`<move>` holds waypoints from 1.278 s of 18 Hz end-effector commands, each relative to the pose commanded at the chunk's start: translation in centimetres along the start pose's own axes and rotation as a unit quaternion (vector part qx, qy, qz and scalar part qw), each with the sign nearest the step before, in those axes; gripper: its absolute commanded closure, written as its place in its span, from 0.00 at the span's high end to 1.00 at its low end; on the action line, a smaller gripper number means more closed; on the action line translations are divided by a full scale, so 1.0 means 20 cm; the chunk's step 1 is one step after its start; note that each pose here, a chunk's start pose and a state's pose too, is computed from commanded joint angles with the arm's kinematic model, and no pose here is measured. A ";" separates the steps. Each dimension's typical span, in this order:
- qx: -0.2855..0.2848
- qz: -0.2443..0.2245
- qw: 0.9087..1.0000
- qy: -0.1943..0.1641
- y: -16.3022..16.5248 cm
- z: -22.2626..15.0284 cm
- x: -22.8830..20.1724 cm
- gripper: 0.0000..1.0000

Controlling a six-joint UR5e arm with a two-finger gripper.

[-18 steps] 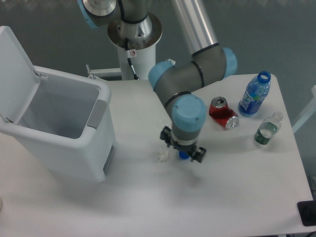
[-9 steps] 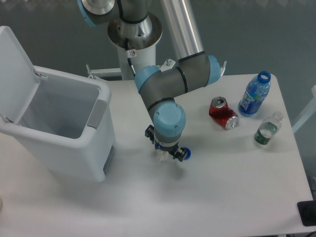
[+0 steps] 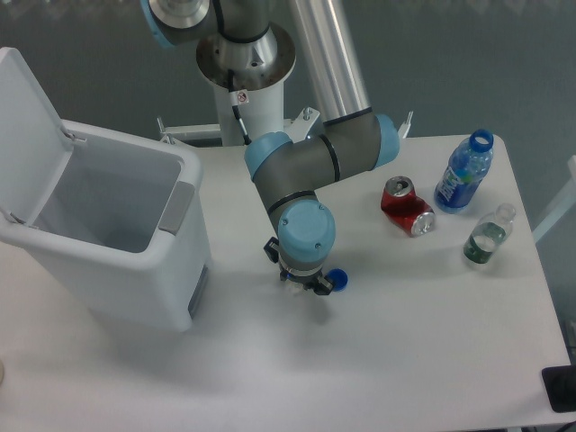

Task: Pick up the paper ball
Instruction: 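Lower the gripper onto the white paper ball and close on it, then lift the held paper ball up off the table and move it away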

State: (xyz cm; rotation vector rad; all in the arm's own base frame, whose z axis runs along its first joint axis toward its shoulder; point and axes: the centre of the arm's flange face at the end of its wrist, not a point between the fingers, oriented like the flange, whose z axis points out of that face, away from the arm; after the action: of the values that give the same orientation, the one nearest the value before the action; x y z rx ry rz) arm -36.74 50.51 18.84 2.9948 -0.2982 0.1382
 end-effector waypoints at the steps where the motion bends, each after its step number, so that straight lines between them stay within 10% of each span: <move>1: 0.000 -0.002 1.000 -0.001 0.00 -0.01 0.00 0.00; 14: 0.068 -0.047 0.992 -0.099 0.28 -0.66 -0.43 0.00; 23: 0.074 0.004 0.994 -0.080 0.48 -0.92 -0.55 0.00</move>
State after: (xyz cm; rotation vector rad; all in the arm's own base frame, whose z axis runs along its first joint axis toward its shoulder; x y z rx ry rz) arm -50.82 45.87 37.07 3.1575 -0.3285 -0.0823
